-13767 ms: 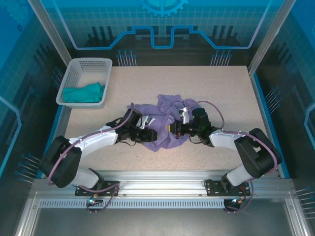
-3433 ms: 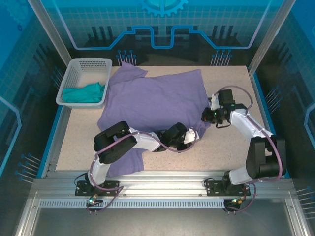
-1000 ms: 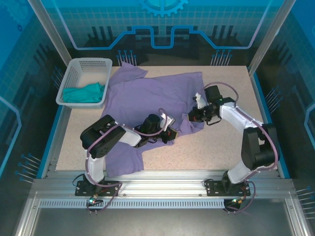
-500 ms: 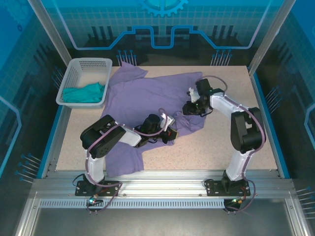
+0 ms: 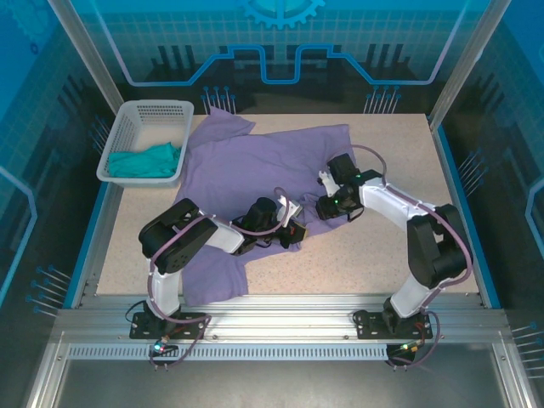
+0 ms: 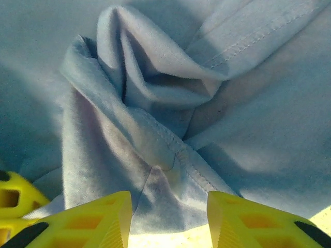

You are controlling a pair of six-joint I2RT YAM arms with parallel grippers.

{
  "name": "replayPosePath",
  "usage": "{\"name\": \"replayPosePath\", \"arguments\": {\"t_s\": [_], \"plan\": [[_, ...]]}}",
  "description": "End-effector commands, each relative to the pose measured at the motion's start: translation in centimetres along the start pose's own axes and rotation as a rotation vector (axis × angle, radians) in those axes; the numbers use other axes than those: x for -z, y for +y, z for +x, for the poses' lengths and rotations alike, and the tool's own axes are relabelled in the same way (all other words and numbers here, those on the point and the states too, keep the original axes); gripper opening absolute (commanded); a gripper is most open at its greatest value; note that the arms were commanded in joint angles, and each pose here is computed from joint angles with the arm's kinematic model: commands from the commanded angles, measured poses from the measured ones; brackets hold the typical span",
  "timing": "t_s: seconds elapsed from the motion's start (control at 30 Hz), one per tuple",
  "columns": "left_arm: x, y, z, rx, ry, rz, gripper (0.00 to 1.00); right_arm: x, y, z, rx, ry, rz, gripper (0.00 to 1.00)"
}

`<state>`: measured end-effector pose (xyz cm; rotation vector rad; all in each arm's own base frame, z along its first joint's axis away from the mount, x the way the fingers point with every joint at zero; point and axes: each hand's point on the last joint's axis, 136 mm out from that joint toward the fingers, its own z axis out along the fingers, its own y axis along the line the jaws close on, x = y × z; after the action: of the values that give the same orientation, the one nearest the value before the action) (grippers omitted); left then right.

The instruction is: Fold the inside-out t-shirt

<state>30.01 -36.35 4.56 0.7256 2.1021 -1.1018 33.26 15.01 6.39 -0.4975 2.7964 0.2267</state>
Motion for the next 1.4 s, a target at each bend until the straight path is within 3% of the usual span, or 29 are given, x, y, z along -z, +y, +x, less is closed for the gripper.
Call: {"name": "replayPosePath", "arguments": {"t_s": [0.0, 0.2, 0.4, 0.5, 0.8, 1.2, 1.37], "plan": [[-0.1, -0.3, 0.2, 0.013, 0.002, 0.032, 0.0, -1.0, -0.4, -0.6, 0.047, 0.022, 0.049, 0.42], [0.0, -0.4, 0.1, 0.01, 0.0, 0.031, 0.0, -2.0, -0.3, -1.5, 0.061, 0.025, 0.06, 0.37], [-0.1, -0.3, 0.2, 0.015, 0.004, 0.033, 0.0, -1.1, -0.1, -2.0, 0.058, -0.006, 0.026, 0.1], [-0.1, -0.4, 0.1, 0.015, 0.003, 0.033, 0.0, 0.5, -0.6, -1.1, 0.023, -0.008, -0.007, 0.03], [-0.6, -0.8, -0.3, 0.02, 0.003, 0.048, 0.0, 6.6, -2.1, 1.2, -0.193, -0.118, -0.257, 0.0], [-2.8, -2.0, -1.3, -0.023, 0.034, 0.066, 0.0, 7.9, -2.7, 3.7, -0.27, -0.068, -0.272, 0.0], [-3.0, -2.4, -2.0, -0.025, 0.021, 0.076, 0.13, 8.0, -4.1, 4.9, -0.343, -0.06, -0.242, 0.0]]}}
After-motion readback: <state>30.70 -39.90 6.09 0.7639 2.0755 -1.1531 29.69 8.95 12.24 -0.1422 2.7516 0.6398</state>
